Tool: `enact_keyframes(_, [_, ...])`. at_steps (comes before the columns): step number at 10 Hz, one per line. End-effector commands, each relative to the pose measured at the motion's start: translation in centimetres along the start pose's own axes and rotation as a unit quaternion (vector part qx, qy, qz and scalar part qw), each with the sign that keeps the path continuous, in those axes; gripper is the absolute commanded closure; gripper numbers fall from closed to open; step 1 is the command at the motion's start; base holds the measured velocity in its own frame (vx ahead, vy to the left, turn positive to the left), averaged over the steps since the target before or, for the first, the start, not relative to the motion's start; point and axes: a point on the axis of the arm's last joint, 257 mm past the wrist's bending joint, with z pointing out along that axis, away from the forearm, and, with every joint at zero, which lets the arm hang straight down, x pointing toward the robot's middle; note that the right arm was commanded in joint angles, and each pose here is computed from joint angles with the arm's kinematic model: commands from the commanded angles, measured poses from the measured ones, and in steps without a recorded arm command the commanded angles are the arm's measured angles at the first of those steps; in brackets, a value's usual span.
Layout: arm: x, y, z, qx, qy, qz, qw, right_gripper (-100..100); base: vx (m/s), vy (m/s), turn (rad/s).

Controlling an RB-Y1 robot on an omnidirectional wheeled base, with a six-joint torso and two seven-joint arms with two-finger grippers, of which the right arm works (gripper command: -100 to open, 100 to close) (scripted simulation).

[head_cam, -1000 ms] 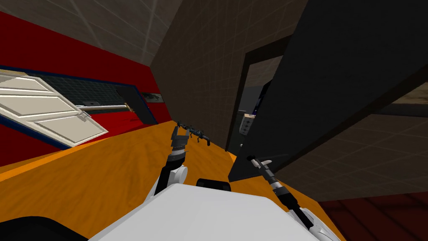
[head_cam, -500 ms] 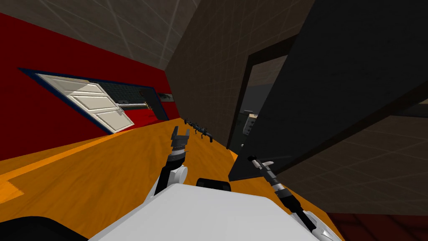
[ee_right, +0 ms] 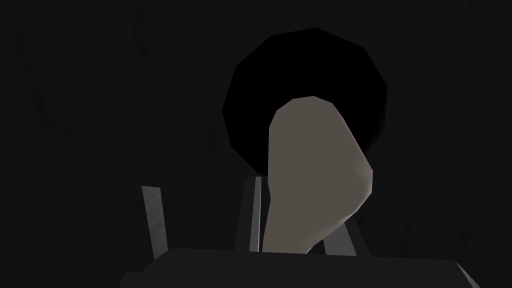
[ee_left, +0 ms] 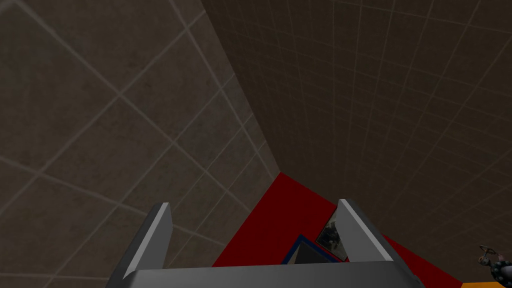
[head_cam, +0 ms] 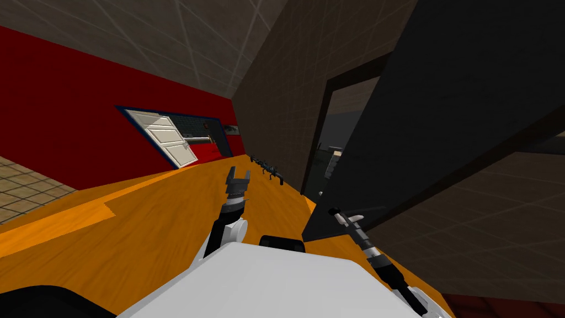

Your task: Pull the door open

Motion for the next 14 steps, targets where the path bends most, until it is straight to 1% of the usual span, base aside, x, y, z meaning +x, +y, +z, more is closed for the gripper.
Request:
enact_keyframes(1, [-0.3, 0.2, -0.19, -0.002, -0.001, -0.003, 1.0000, 100, -0.127, -0.039, 0.052])
enact_keyframes(2, [-0.1, 0.0, -0.06, 0.000, 0.000, 0.000, 1.0000, 100, -0.038, -0.014, 0.002])
enact_keyframes(3, [-0.1, -0.1, -0.26, 0.000, 0.000, 0.000, 1.0000, 100, -0.095, -0.064, 0.135])
enact_keyframes(12, [-0.4, 0.2, -1.01, -0.002, 0.002, -0.002, 1.0000, 100, -0.204, -0.101, 0.185])
enact_keyframes(14, [-0.4, 0.2, -1.14, -0.003, 0.002, -0.003, 1.0000, 100, -0.195, -0.065, 0.136])
